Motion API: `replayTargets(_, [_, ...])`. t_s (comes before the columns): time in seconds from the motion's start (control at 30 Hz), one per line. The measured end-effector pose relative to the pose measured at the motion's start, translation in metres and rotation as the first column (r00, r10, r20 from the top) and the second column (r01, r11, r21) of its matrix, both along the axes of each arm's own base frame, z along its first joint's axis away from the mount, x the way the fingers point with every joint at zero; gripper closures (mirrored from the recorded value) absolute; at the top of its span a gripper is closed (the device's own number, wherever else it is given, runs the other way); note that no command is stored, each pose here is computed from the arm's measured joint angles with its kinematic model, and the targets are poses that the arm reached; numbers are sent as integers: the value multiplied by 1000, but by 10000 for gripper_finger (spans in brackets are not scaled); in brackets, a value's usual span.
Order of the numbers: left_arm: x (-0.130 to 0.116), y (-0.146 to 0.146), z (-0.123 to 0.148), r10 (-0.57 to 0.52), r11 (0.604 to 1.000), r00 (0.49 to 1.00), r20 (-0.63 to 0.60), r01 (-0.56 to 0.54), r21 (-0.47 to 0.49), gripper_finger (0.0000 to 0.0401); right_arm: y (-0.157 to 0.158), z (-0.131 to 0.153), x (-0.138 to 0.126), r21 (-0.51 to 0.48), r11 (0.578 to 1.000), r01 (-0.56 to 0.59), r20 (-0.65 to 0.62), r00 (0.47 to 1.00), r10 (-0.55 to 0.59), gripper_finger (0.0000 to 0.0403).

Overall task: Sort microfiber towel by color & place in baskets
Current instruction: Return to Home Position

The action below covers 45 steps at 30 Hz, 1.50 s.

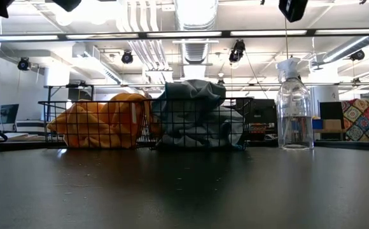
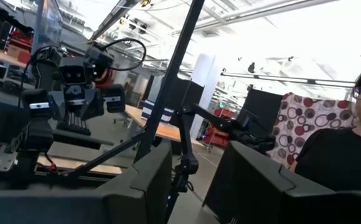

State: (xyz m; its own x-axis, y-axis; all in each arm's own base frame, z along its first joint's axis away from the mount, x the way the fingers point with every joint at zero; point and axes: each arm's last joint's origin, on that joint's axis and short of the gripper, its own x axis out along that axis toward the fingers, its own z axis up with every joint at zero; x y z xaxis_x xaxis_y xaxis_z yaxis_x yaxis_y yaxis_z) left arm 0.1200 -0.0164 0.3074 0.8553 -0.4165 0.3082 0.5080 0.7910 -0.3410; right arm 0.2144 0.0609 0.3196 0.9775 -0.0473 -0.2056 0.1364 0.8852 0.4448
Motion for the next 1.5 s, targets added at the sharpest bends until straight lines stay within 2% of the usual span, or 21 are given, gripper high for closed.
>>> replayTargets(0.47, [3,0,-15,-1,1000,1000,-2,1,-7,260,-8,-23,-25,-18,1000,-5,30,1000,6,280])
replayTargets(1.0, [3,-1,-16,-21,1000,1000,-4,21,-4,260,-21,-53,-62,62,998,6,96,995,-12,280])
replayTargets(1.5, [3,-1,-16,-21,1000,1000,-4,21,-5,260,-26,-98,-76,134,991,-14,293,956,-26,280])
